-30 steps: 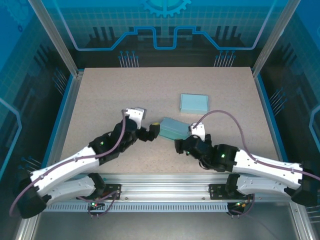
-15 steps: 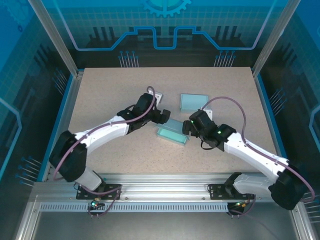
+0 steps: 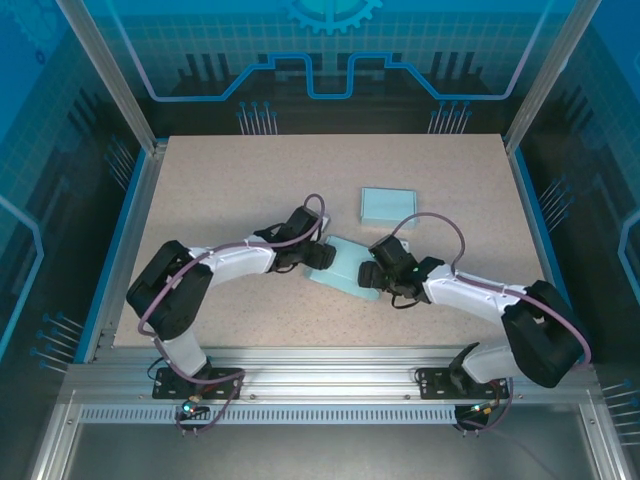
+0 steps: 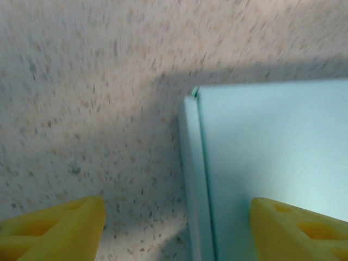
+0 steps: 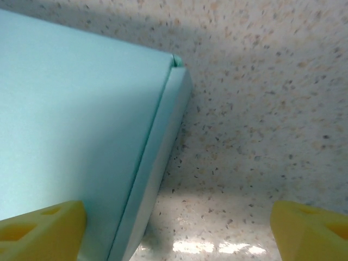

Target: Fold the paper box

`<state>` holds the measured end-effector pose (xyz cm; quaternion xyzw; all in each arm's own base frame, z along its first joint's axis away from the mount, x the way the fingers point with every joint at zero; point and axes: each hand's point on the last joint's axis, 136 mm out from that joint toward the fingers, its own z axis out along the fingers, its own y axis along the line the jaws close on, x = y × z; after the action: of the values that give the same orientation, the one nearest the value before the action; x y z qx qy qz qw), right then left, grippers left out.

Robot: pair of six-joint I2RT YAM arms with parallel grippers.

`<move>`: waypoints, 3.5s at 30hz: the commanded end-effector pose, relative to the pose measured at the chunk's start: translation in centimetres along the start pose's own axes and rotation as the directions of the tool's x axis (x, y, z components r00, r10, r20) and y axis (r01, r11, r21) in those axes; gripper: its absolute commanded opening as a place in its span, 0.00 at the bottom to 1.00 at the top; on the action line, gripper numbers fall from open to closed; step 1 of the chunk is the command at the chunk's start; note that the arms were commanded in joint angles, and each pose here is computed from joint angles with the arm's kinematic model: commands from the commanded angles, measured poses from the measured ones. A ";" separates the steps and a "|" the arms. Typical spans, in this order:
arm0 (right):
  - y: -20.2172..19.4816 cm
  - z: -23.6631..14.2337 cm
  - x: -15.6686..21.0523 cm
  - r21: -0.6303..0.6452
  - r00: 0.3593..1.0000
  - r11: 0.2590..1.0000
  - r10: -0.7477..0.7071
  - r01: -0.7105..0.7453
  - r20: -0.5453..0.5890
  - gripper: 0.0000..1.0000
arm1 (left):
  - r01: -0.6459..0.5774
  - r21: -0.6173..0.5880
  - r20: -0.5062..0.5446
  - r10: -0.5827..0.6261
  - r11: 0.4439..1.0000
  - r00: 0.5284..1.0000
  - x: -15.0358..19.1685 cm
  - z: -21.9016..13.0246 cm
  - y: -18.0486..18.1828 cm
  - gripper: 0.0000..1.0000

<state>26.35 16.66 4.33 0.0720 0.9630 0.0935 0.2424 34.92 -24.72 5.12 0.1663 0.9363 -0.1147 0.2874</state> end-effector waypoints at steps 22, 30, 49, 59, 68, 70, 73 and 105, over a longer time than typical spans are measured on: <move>1.7 -2.1 -0.6 -0.373 0.981 0.914 0.188 -0.159 0.043 0.94 | 0.285 0.133 -0.065 -0.279 0.949 0.958 6.7 -0.3 1.7 0.27; 2.7 -1.7 -0.1 -0.436 0.982 0.884 0.191 -0.172 0.002 0.95 | 0.442 0.182 -0.097 -0.431 0.878 0.897 8.8 0.4 3.1 0.14; 8.0 0.2 -2.5 -0.598 0.982 0.784 0.184 -0.167 -0.033 0.88 | 0.534 0.266 -0.135 -0.518 0.802 0.845 9.3 1.3 3.4 0.08; 9.4 -1.1 -3.2 -0.649 0.984 0.746 0.180 -0.147 -0.015 0.66 | 0.532 0.338 -0.111 -0.528 0.776 0.842 7.5 0.8 2.5 0.10; 7.9 -2.3 -3.4 -0.595 0.970 0.776 0.242 -0.210 -0.027 0.49 | 0.466 0.449 0.003 -0.522 0.763 0.853 3.1 -2.3 1.5 0.21; 7.2 -2.8 -3.4 -0.571 0.963 0.786 0.266 -0.237 -0.032 0.47 | 0.425 0.460 0.075 -0.511 0.780 0.856 1.8 -3.9 1.7 0.31; 5.8 -3.8 -3.2 -0.530 0.950 0.799 0.310 -0.286 -0.045 0.45 | 0.329 0.461 0.207 -0.460 0.824 0.863 0.2 -6.7 1.9 0.42; 2.0 -9.5 -1.8 -0.527 0.862 0.696 0.482 -0.487 -0.159 0.43 | -0.604 -0.560 0.594 0.783 0.567 0.185 -2.2 -9.5 -12.1 0.82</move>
<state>24.04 17.15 14.43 0.2423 0.8395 0.4286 0.2297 26.21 -33.54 12.55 0.5126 0.5340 0.0306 0.6717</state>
